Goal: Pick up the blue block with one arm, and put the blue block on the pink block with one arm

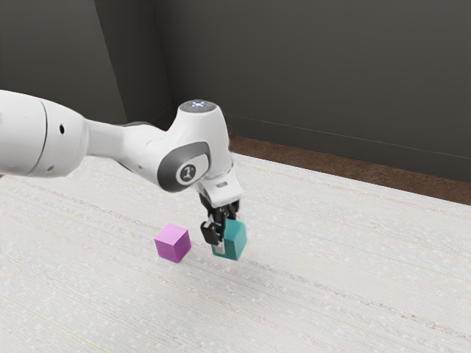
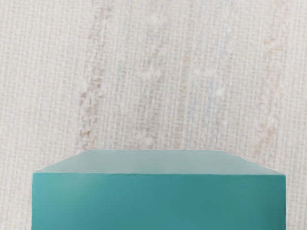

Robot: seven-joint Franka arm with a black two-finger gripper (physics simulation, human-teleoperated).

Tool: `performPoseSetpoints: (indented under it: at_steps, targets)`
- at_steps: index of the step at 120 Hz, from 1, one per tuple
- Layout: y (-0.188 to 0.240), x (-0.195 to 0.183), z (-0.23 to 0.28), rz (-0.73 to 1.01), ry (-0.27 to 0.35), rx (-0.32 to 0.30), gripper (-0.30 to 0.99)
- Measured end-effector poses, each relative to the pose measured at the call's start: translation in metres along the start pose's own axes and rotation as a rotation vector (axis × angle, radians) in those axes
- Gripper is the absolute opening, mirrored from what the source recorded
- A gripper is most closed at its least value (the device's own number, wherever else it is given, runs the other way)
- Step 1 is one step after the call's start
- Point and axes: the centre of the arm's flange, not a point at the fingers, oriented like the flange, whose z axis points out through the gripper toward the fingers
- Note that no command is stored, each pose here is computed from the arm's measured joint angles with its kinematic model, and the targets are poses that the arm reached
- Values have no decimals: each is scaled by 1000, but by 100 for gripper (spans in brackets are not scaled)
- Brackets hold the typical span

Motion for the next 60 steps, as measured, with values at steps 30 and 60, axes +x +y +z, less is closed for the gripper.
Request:
performPoseSetpoints:
  at_steps: [30, 60]
  targets:
    - [0, -64, -19, -57, -29, -70, 37]
    - [2, -113, -16, -62, -36, -140, 37]
